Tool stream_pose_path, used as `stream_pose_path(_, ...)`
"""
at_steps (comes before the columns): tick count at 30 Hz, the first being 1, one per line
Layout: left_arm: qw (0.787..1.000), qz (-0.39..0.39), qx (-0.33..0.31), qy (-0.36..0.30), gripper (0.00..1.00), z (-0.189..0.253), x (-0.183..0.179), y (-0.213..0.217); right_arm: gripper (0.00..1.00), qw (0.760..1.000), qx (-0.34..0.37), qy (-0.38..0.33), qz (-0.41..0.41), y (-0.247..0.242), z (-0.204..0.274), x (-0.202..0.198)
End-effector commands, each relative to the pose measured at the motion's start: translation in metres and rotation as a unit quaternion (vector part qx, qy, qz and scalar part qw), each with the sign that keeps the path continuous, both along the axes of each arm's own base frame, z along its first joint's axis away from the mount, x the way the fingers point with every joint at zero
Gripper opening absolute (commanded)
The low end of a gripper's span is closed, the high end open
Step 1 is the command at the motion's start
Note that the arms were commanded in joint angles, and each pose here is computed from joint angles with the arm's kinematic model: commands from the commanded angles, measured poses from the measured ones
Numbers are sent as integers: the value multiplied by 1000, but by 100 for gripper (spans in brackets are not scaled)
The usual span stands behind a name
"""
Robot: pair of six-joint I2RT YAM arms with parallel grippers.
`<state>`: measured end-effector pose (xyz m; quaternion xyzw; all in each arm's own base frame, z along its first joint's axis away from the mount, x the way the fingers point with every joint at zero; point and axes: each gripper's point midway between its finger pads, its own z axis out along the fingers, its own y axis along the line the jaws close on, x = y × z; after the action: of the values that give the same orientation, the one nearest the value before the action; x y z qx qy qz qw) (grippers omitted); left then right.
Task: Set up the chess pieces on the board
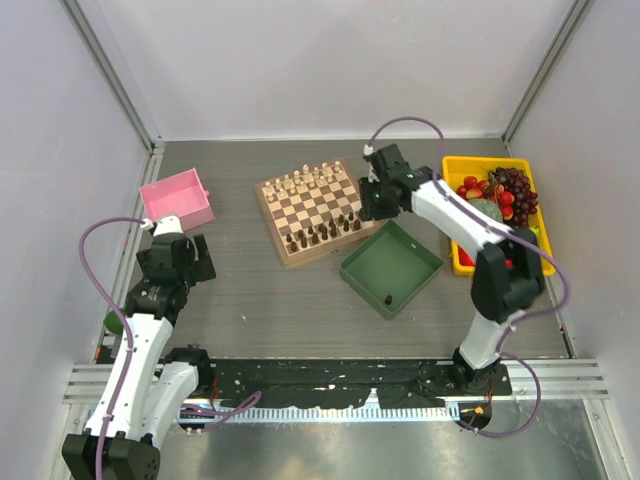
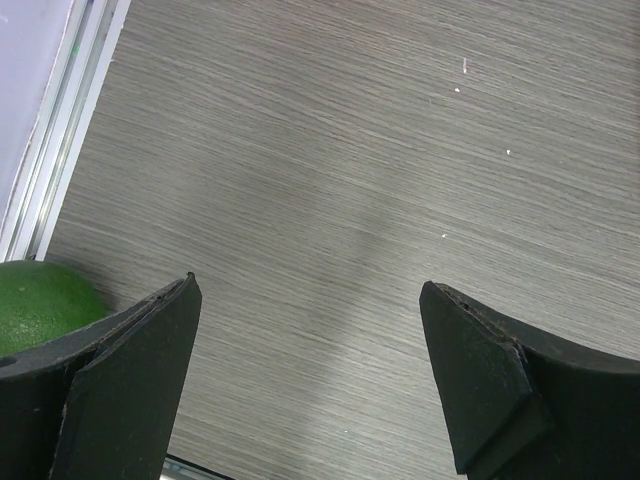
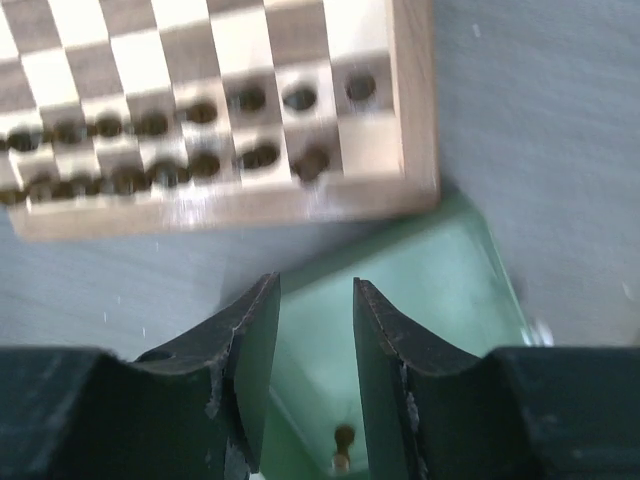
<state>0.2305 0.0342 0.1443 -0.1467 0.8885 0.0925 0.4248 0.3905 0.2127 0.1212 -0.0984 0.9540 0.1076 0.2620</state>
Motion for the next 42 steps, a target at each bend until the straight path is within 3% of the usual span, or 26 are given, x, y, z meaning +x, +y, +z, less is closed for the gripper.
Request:
stream_pose_path(1, 999, -1, -4, -37, 99, 25, 7, 0, 42, 998, 21, -52, -28, -25, 39, -38)
stream_pose_path(11, 999, -1, -5, -41, 99, 26, 7, 0, 43, 998, 22, 53, -13, -47, -20, -134)
stream_pose_path(28, 999, -2, -5, -42, 99, 26, 7, -1, 43, 991, -27, 122, 42, -44, -50, -179)
stream_pose_path(42, 999, -3, -4, -39, 99, 26, 7, -1, 43, 988, -47, 138, 42, -48, -62, -191)
